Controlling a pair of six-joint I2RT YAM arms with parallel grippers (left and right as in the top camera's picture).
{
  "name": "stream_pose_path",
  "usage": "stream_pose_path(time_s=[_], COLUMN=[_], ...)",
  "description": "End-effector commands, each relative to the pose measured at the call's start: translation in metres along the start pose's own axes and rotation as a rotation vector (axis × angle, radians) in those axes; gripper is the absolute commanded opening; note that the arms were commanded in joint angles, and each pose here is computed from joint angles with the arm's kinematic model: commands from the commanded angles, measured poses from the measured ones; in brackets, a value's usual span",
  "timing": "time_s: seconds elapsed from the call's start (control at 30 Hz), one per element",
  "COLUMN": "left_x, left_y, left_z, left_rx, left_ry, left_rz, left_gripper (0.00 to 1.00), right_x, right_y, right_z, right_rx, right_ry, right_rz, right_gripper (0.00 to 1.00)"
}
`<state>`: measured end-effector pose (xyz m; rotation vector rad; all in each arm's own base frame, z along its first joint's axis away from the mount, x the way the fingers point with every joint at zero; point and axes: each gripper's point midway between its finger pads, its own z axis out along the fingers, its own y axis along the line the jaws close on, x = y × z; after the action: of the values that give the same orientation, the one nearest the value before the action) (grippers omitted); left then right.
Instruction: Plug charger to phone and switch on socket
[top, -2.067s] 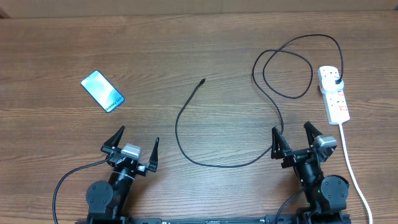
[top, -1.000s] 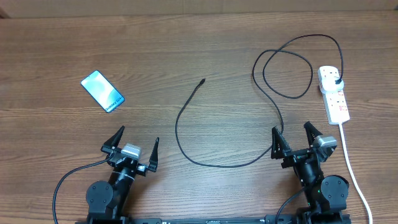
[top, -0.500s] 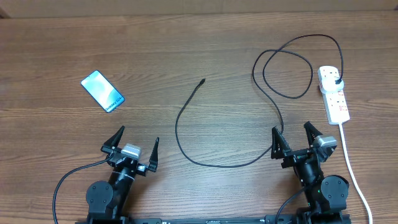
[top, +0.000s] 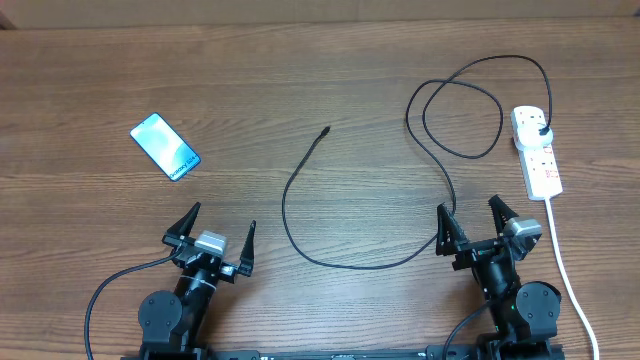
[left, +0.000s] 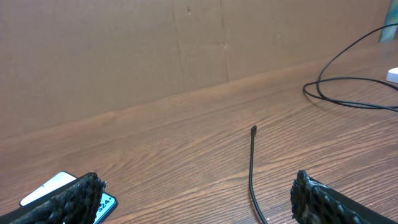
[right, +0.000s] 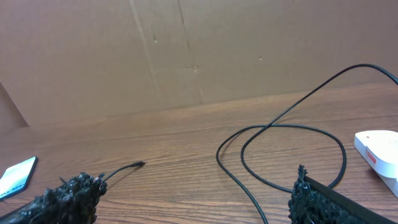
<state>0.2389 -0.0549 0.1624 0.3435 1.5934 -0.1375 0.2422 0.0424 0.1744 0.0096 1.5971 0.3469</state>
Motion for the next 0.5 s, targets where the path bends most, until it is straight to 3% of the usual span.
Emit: stream_pose_path(time_s=[0.0,0.47], left_x=[0.000,-0.015], left_y=[0.001,0.002], left_z=[0.000,-0.004], left_rx=[-0.004,-0.008], left_ry=[-0.007,-0.023], left_rz=[-0.013,-0.043], left_gripper=[1.00,1.00], right_x=[0.002,0.002], right_y=[-0.001,-0.001], right_z=[0.000,0.000], right_rx=[0.003,0.003], right_ry=[-0.003,-0.003], right_rz=[-0.005,-0.005], right_gripper=[1.00,1.00])
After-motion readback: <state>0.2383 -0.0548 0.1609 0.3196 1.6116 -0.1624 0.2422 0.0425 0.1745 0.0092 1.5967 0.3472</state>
